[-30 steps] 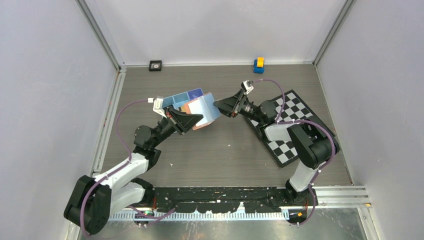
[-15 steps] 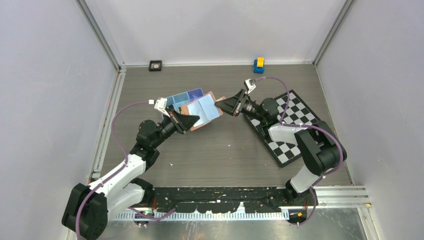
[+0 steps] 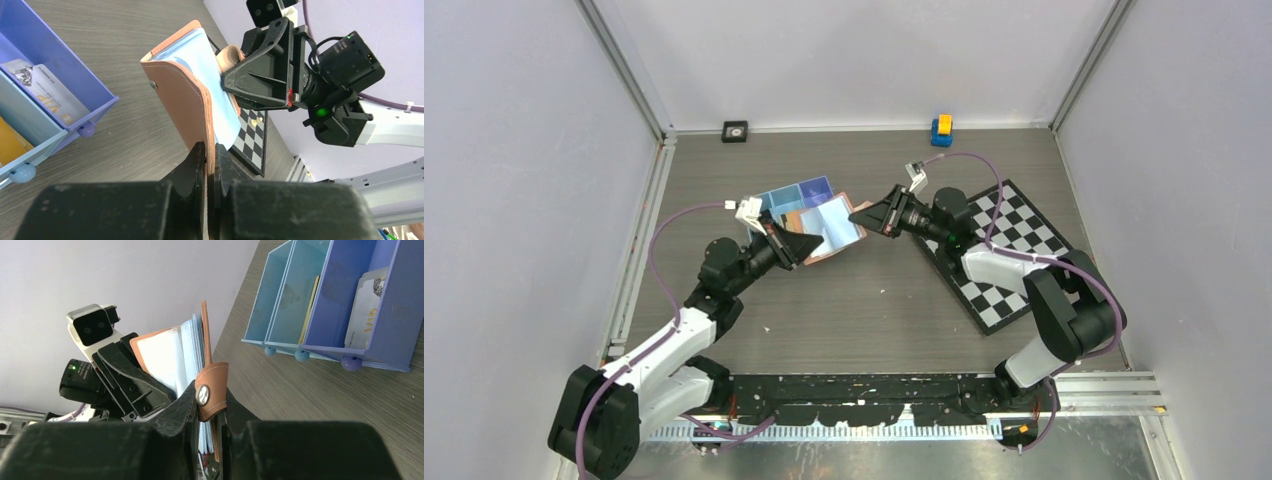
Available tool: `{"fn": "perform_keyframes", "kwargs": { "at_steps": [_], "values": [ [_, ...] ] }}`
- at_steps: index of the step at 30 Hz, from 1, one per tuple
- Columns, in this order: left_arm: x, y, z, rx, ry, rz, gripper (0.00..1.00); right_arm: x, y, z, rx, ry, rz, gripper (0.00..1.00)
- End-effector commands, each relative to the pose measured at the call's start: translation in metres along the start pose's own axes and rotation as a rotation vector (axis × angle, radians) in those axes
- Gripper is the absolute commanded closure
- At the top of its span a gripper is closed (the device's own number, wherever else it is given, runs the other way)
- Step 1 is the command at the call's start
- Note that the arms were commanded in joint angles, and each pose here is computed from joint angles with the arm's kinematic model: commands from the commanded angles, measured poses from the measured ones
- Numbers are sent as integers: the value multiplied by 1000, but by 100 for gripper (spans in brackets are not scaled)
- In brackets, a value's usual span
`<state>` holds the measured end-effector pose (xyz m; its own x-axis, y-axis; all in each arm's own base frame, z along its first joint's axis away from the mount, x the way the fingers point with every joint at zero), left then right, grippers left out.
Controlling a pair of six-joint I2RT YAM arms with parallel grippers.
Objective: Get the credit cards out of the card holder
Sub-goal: Remove the credit card from the card holder.
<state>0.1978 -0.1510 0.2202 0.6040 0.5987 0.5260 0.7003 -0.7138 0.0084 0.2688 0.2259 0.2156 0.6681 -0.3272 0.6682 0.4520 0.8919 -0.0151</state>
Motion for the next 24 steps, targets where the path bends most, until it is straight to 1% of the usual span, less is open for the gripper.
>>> {"fn": "perform_keyframes", "kwargs": {
  "at_steps": [1, 4, 5, 7, 8, 9, 11, 13, 17, 20, 24],
  "values": [
    [15, 6, -19, -73, 52, -41, 100, 6, 6, 19, 24, -110, 27, 85],
    [14, 10, -16, -48, 47, -19, 99, 0, 11, 25, 10, -146, 83, 88],
    [15, 11, -15, -35, 46, -13, 94, -1, 12, 27, 8, -165, 93, 90],
    [14, 14, -10, 16, 33, -1, 75, -3, 13, 31, 4, -185, 93, 96],
    [13, 15, -6, 47, 25, 8, 62, -4, 12, 31, 2, -188, 89, 99],
    [13, 16, -3, 65, 19, 12, 53, -4, 11, 33, 4, -192, 77, 99],
    [11, 18, 1, 84, -2, 15, 37, -3, 8, 36, 19, -192, 52, 99],
    [10, 20, 2, 83, -19, 21, 27, -4, 8, 40, 40, -201, 47, 100],
    [8, 21, 5, 96, -43, 25, 12, -9, 11, 47, 58, -235, 62, 100],
    [8, 21, 7, 112, -56, 15, 3, -13, 12, 51, 70, -264, 74, 99],
    [8, 19, 9, 130, -62, -3, 1, -17, 13, 55, 83, -287, 82, 99]
  ]
}}
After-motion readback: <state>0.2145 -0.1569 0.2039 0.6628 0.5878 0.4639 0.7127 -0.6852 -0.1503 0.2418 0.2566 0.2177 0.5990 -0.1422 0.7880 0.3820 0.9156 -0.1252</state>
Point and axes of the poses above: each gripper's point midway between its finger pads, its own y axis out along the fingers, its own z axis along the line the jaws close on, x = y × z, the point moved 10 cm from there along -y, back along the fingers, and after that the axes turned 15 degrees about -y, right-handed, at the moved point
